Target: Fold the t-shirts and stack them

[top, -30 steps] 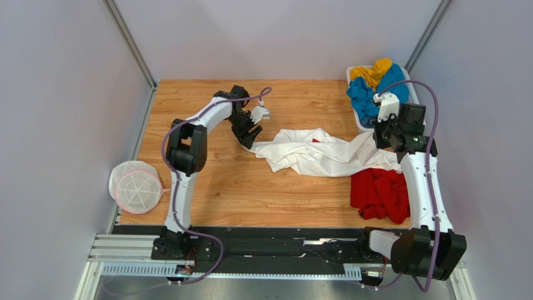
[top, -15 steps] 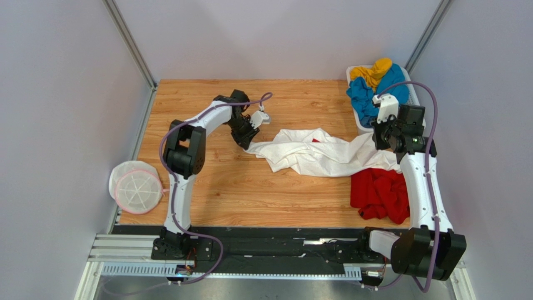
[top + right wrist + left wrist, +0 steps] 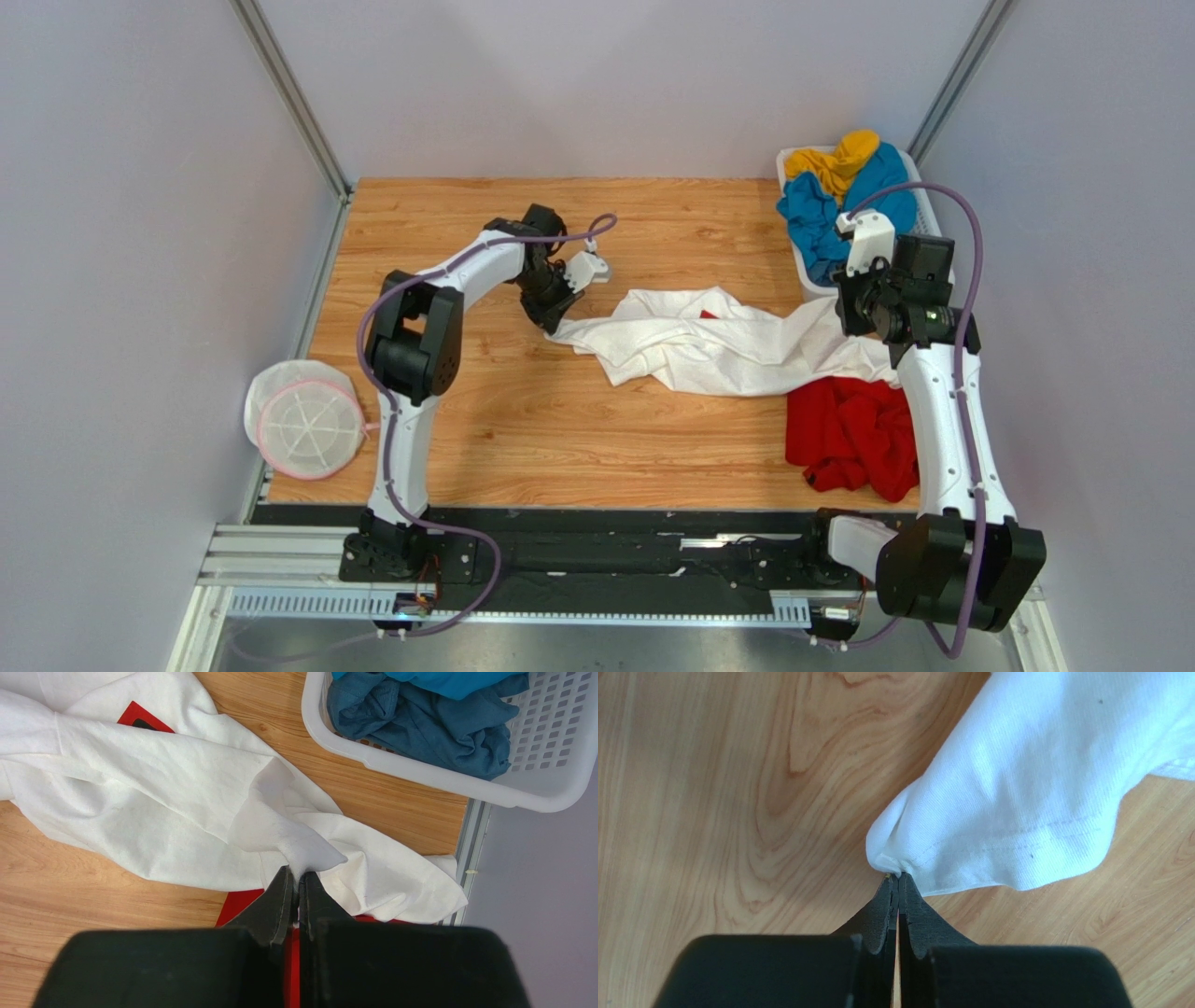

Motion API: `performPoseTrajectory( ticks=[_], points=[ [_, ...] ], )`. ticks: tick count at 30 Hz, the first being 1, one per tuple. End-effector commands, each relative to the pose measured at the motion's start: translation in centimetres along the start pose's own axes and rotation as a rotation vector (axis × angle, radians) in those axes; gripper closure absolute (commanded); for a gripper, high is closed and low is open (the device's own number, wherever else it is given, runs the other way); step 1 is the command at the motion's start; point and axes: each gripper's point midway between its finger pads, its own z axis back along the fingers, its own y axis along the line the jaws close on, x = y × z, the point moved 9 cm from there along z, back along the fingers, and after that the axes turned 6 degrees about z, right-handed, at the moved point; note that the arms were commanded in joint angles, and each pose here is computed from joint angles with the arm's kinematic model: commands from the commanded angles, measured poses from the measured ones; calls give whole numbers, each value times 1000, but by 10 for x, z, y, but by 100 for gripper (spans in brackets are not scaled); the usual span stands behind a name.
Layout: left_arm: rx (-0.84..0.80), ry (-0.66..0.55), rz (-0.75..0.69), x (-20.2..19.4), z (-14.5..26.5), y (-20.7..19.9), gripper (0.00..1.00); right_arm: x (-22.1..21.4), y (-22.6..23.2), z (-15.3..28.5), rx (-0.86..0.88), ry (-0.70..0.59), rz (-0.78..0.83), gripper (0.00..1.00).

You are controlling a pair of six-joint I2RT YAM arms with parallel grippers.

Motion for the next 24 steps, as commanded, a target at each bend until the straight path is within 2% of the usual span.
performPoseTrajectory(
  ticks=[1,5,9,10,16,17,19,24],
  points=[
    [123,-97,3,11,39,-12,100,18,-3,10,-12,-64,11,100],
    [292,-194,18,14,92,-21,100,39,-13,17,-52,-98,7,100],
    [538,-368,0,20,177,-37,100,78,-31,35,-122,-160,13,100],
    [575,-401,-8,22,195,-41,100,98,-38,49,-153,-214,24,100],
    [823,-620,4,25,306,-70,100,144,-62,64,-208,-227,36,100],
    [852,-658,4,24,321,-75,100,157,-66,79,-234,-249,41,100],
    [928,-728,17,25,352,-83,100,165,-72,72,-239,-224,41,100],
    [1087,-827,59,18,409,-98,100,186,-82,97,-316,-250,60,100]
  ],
)
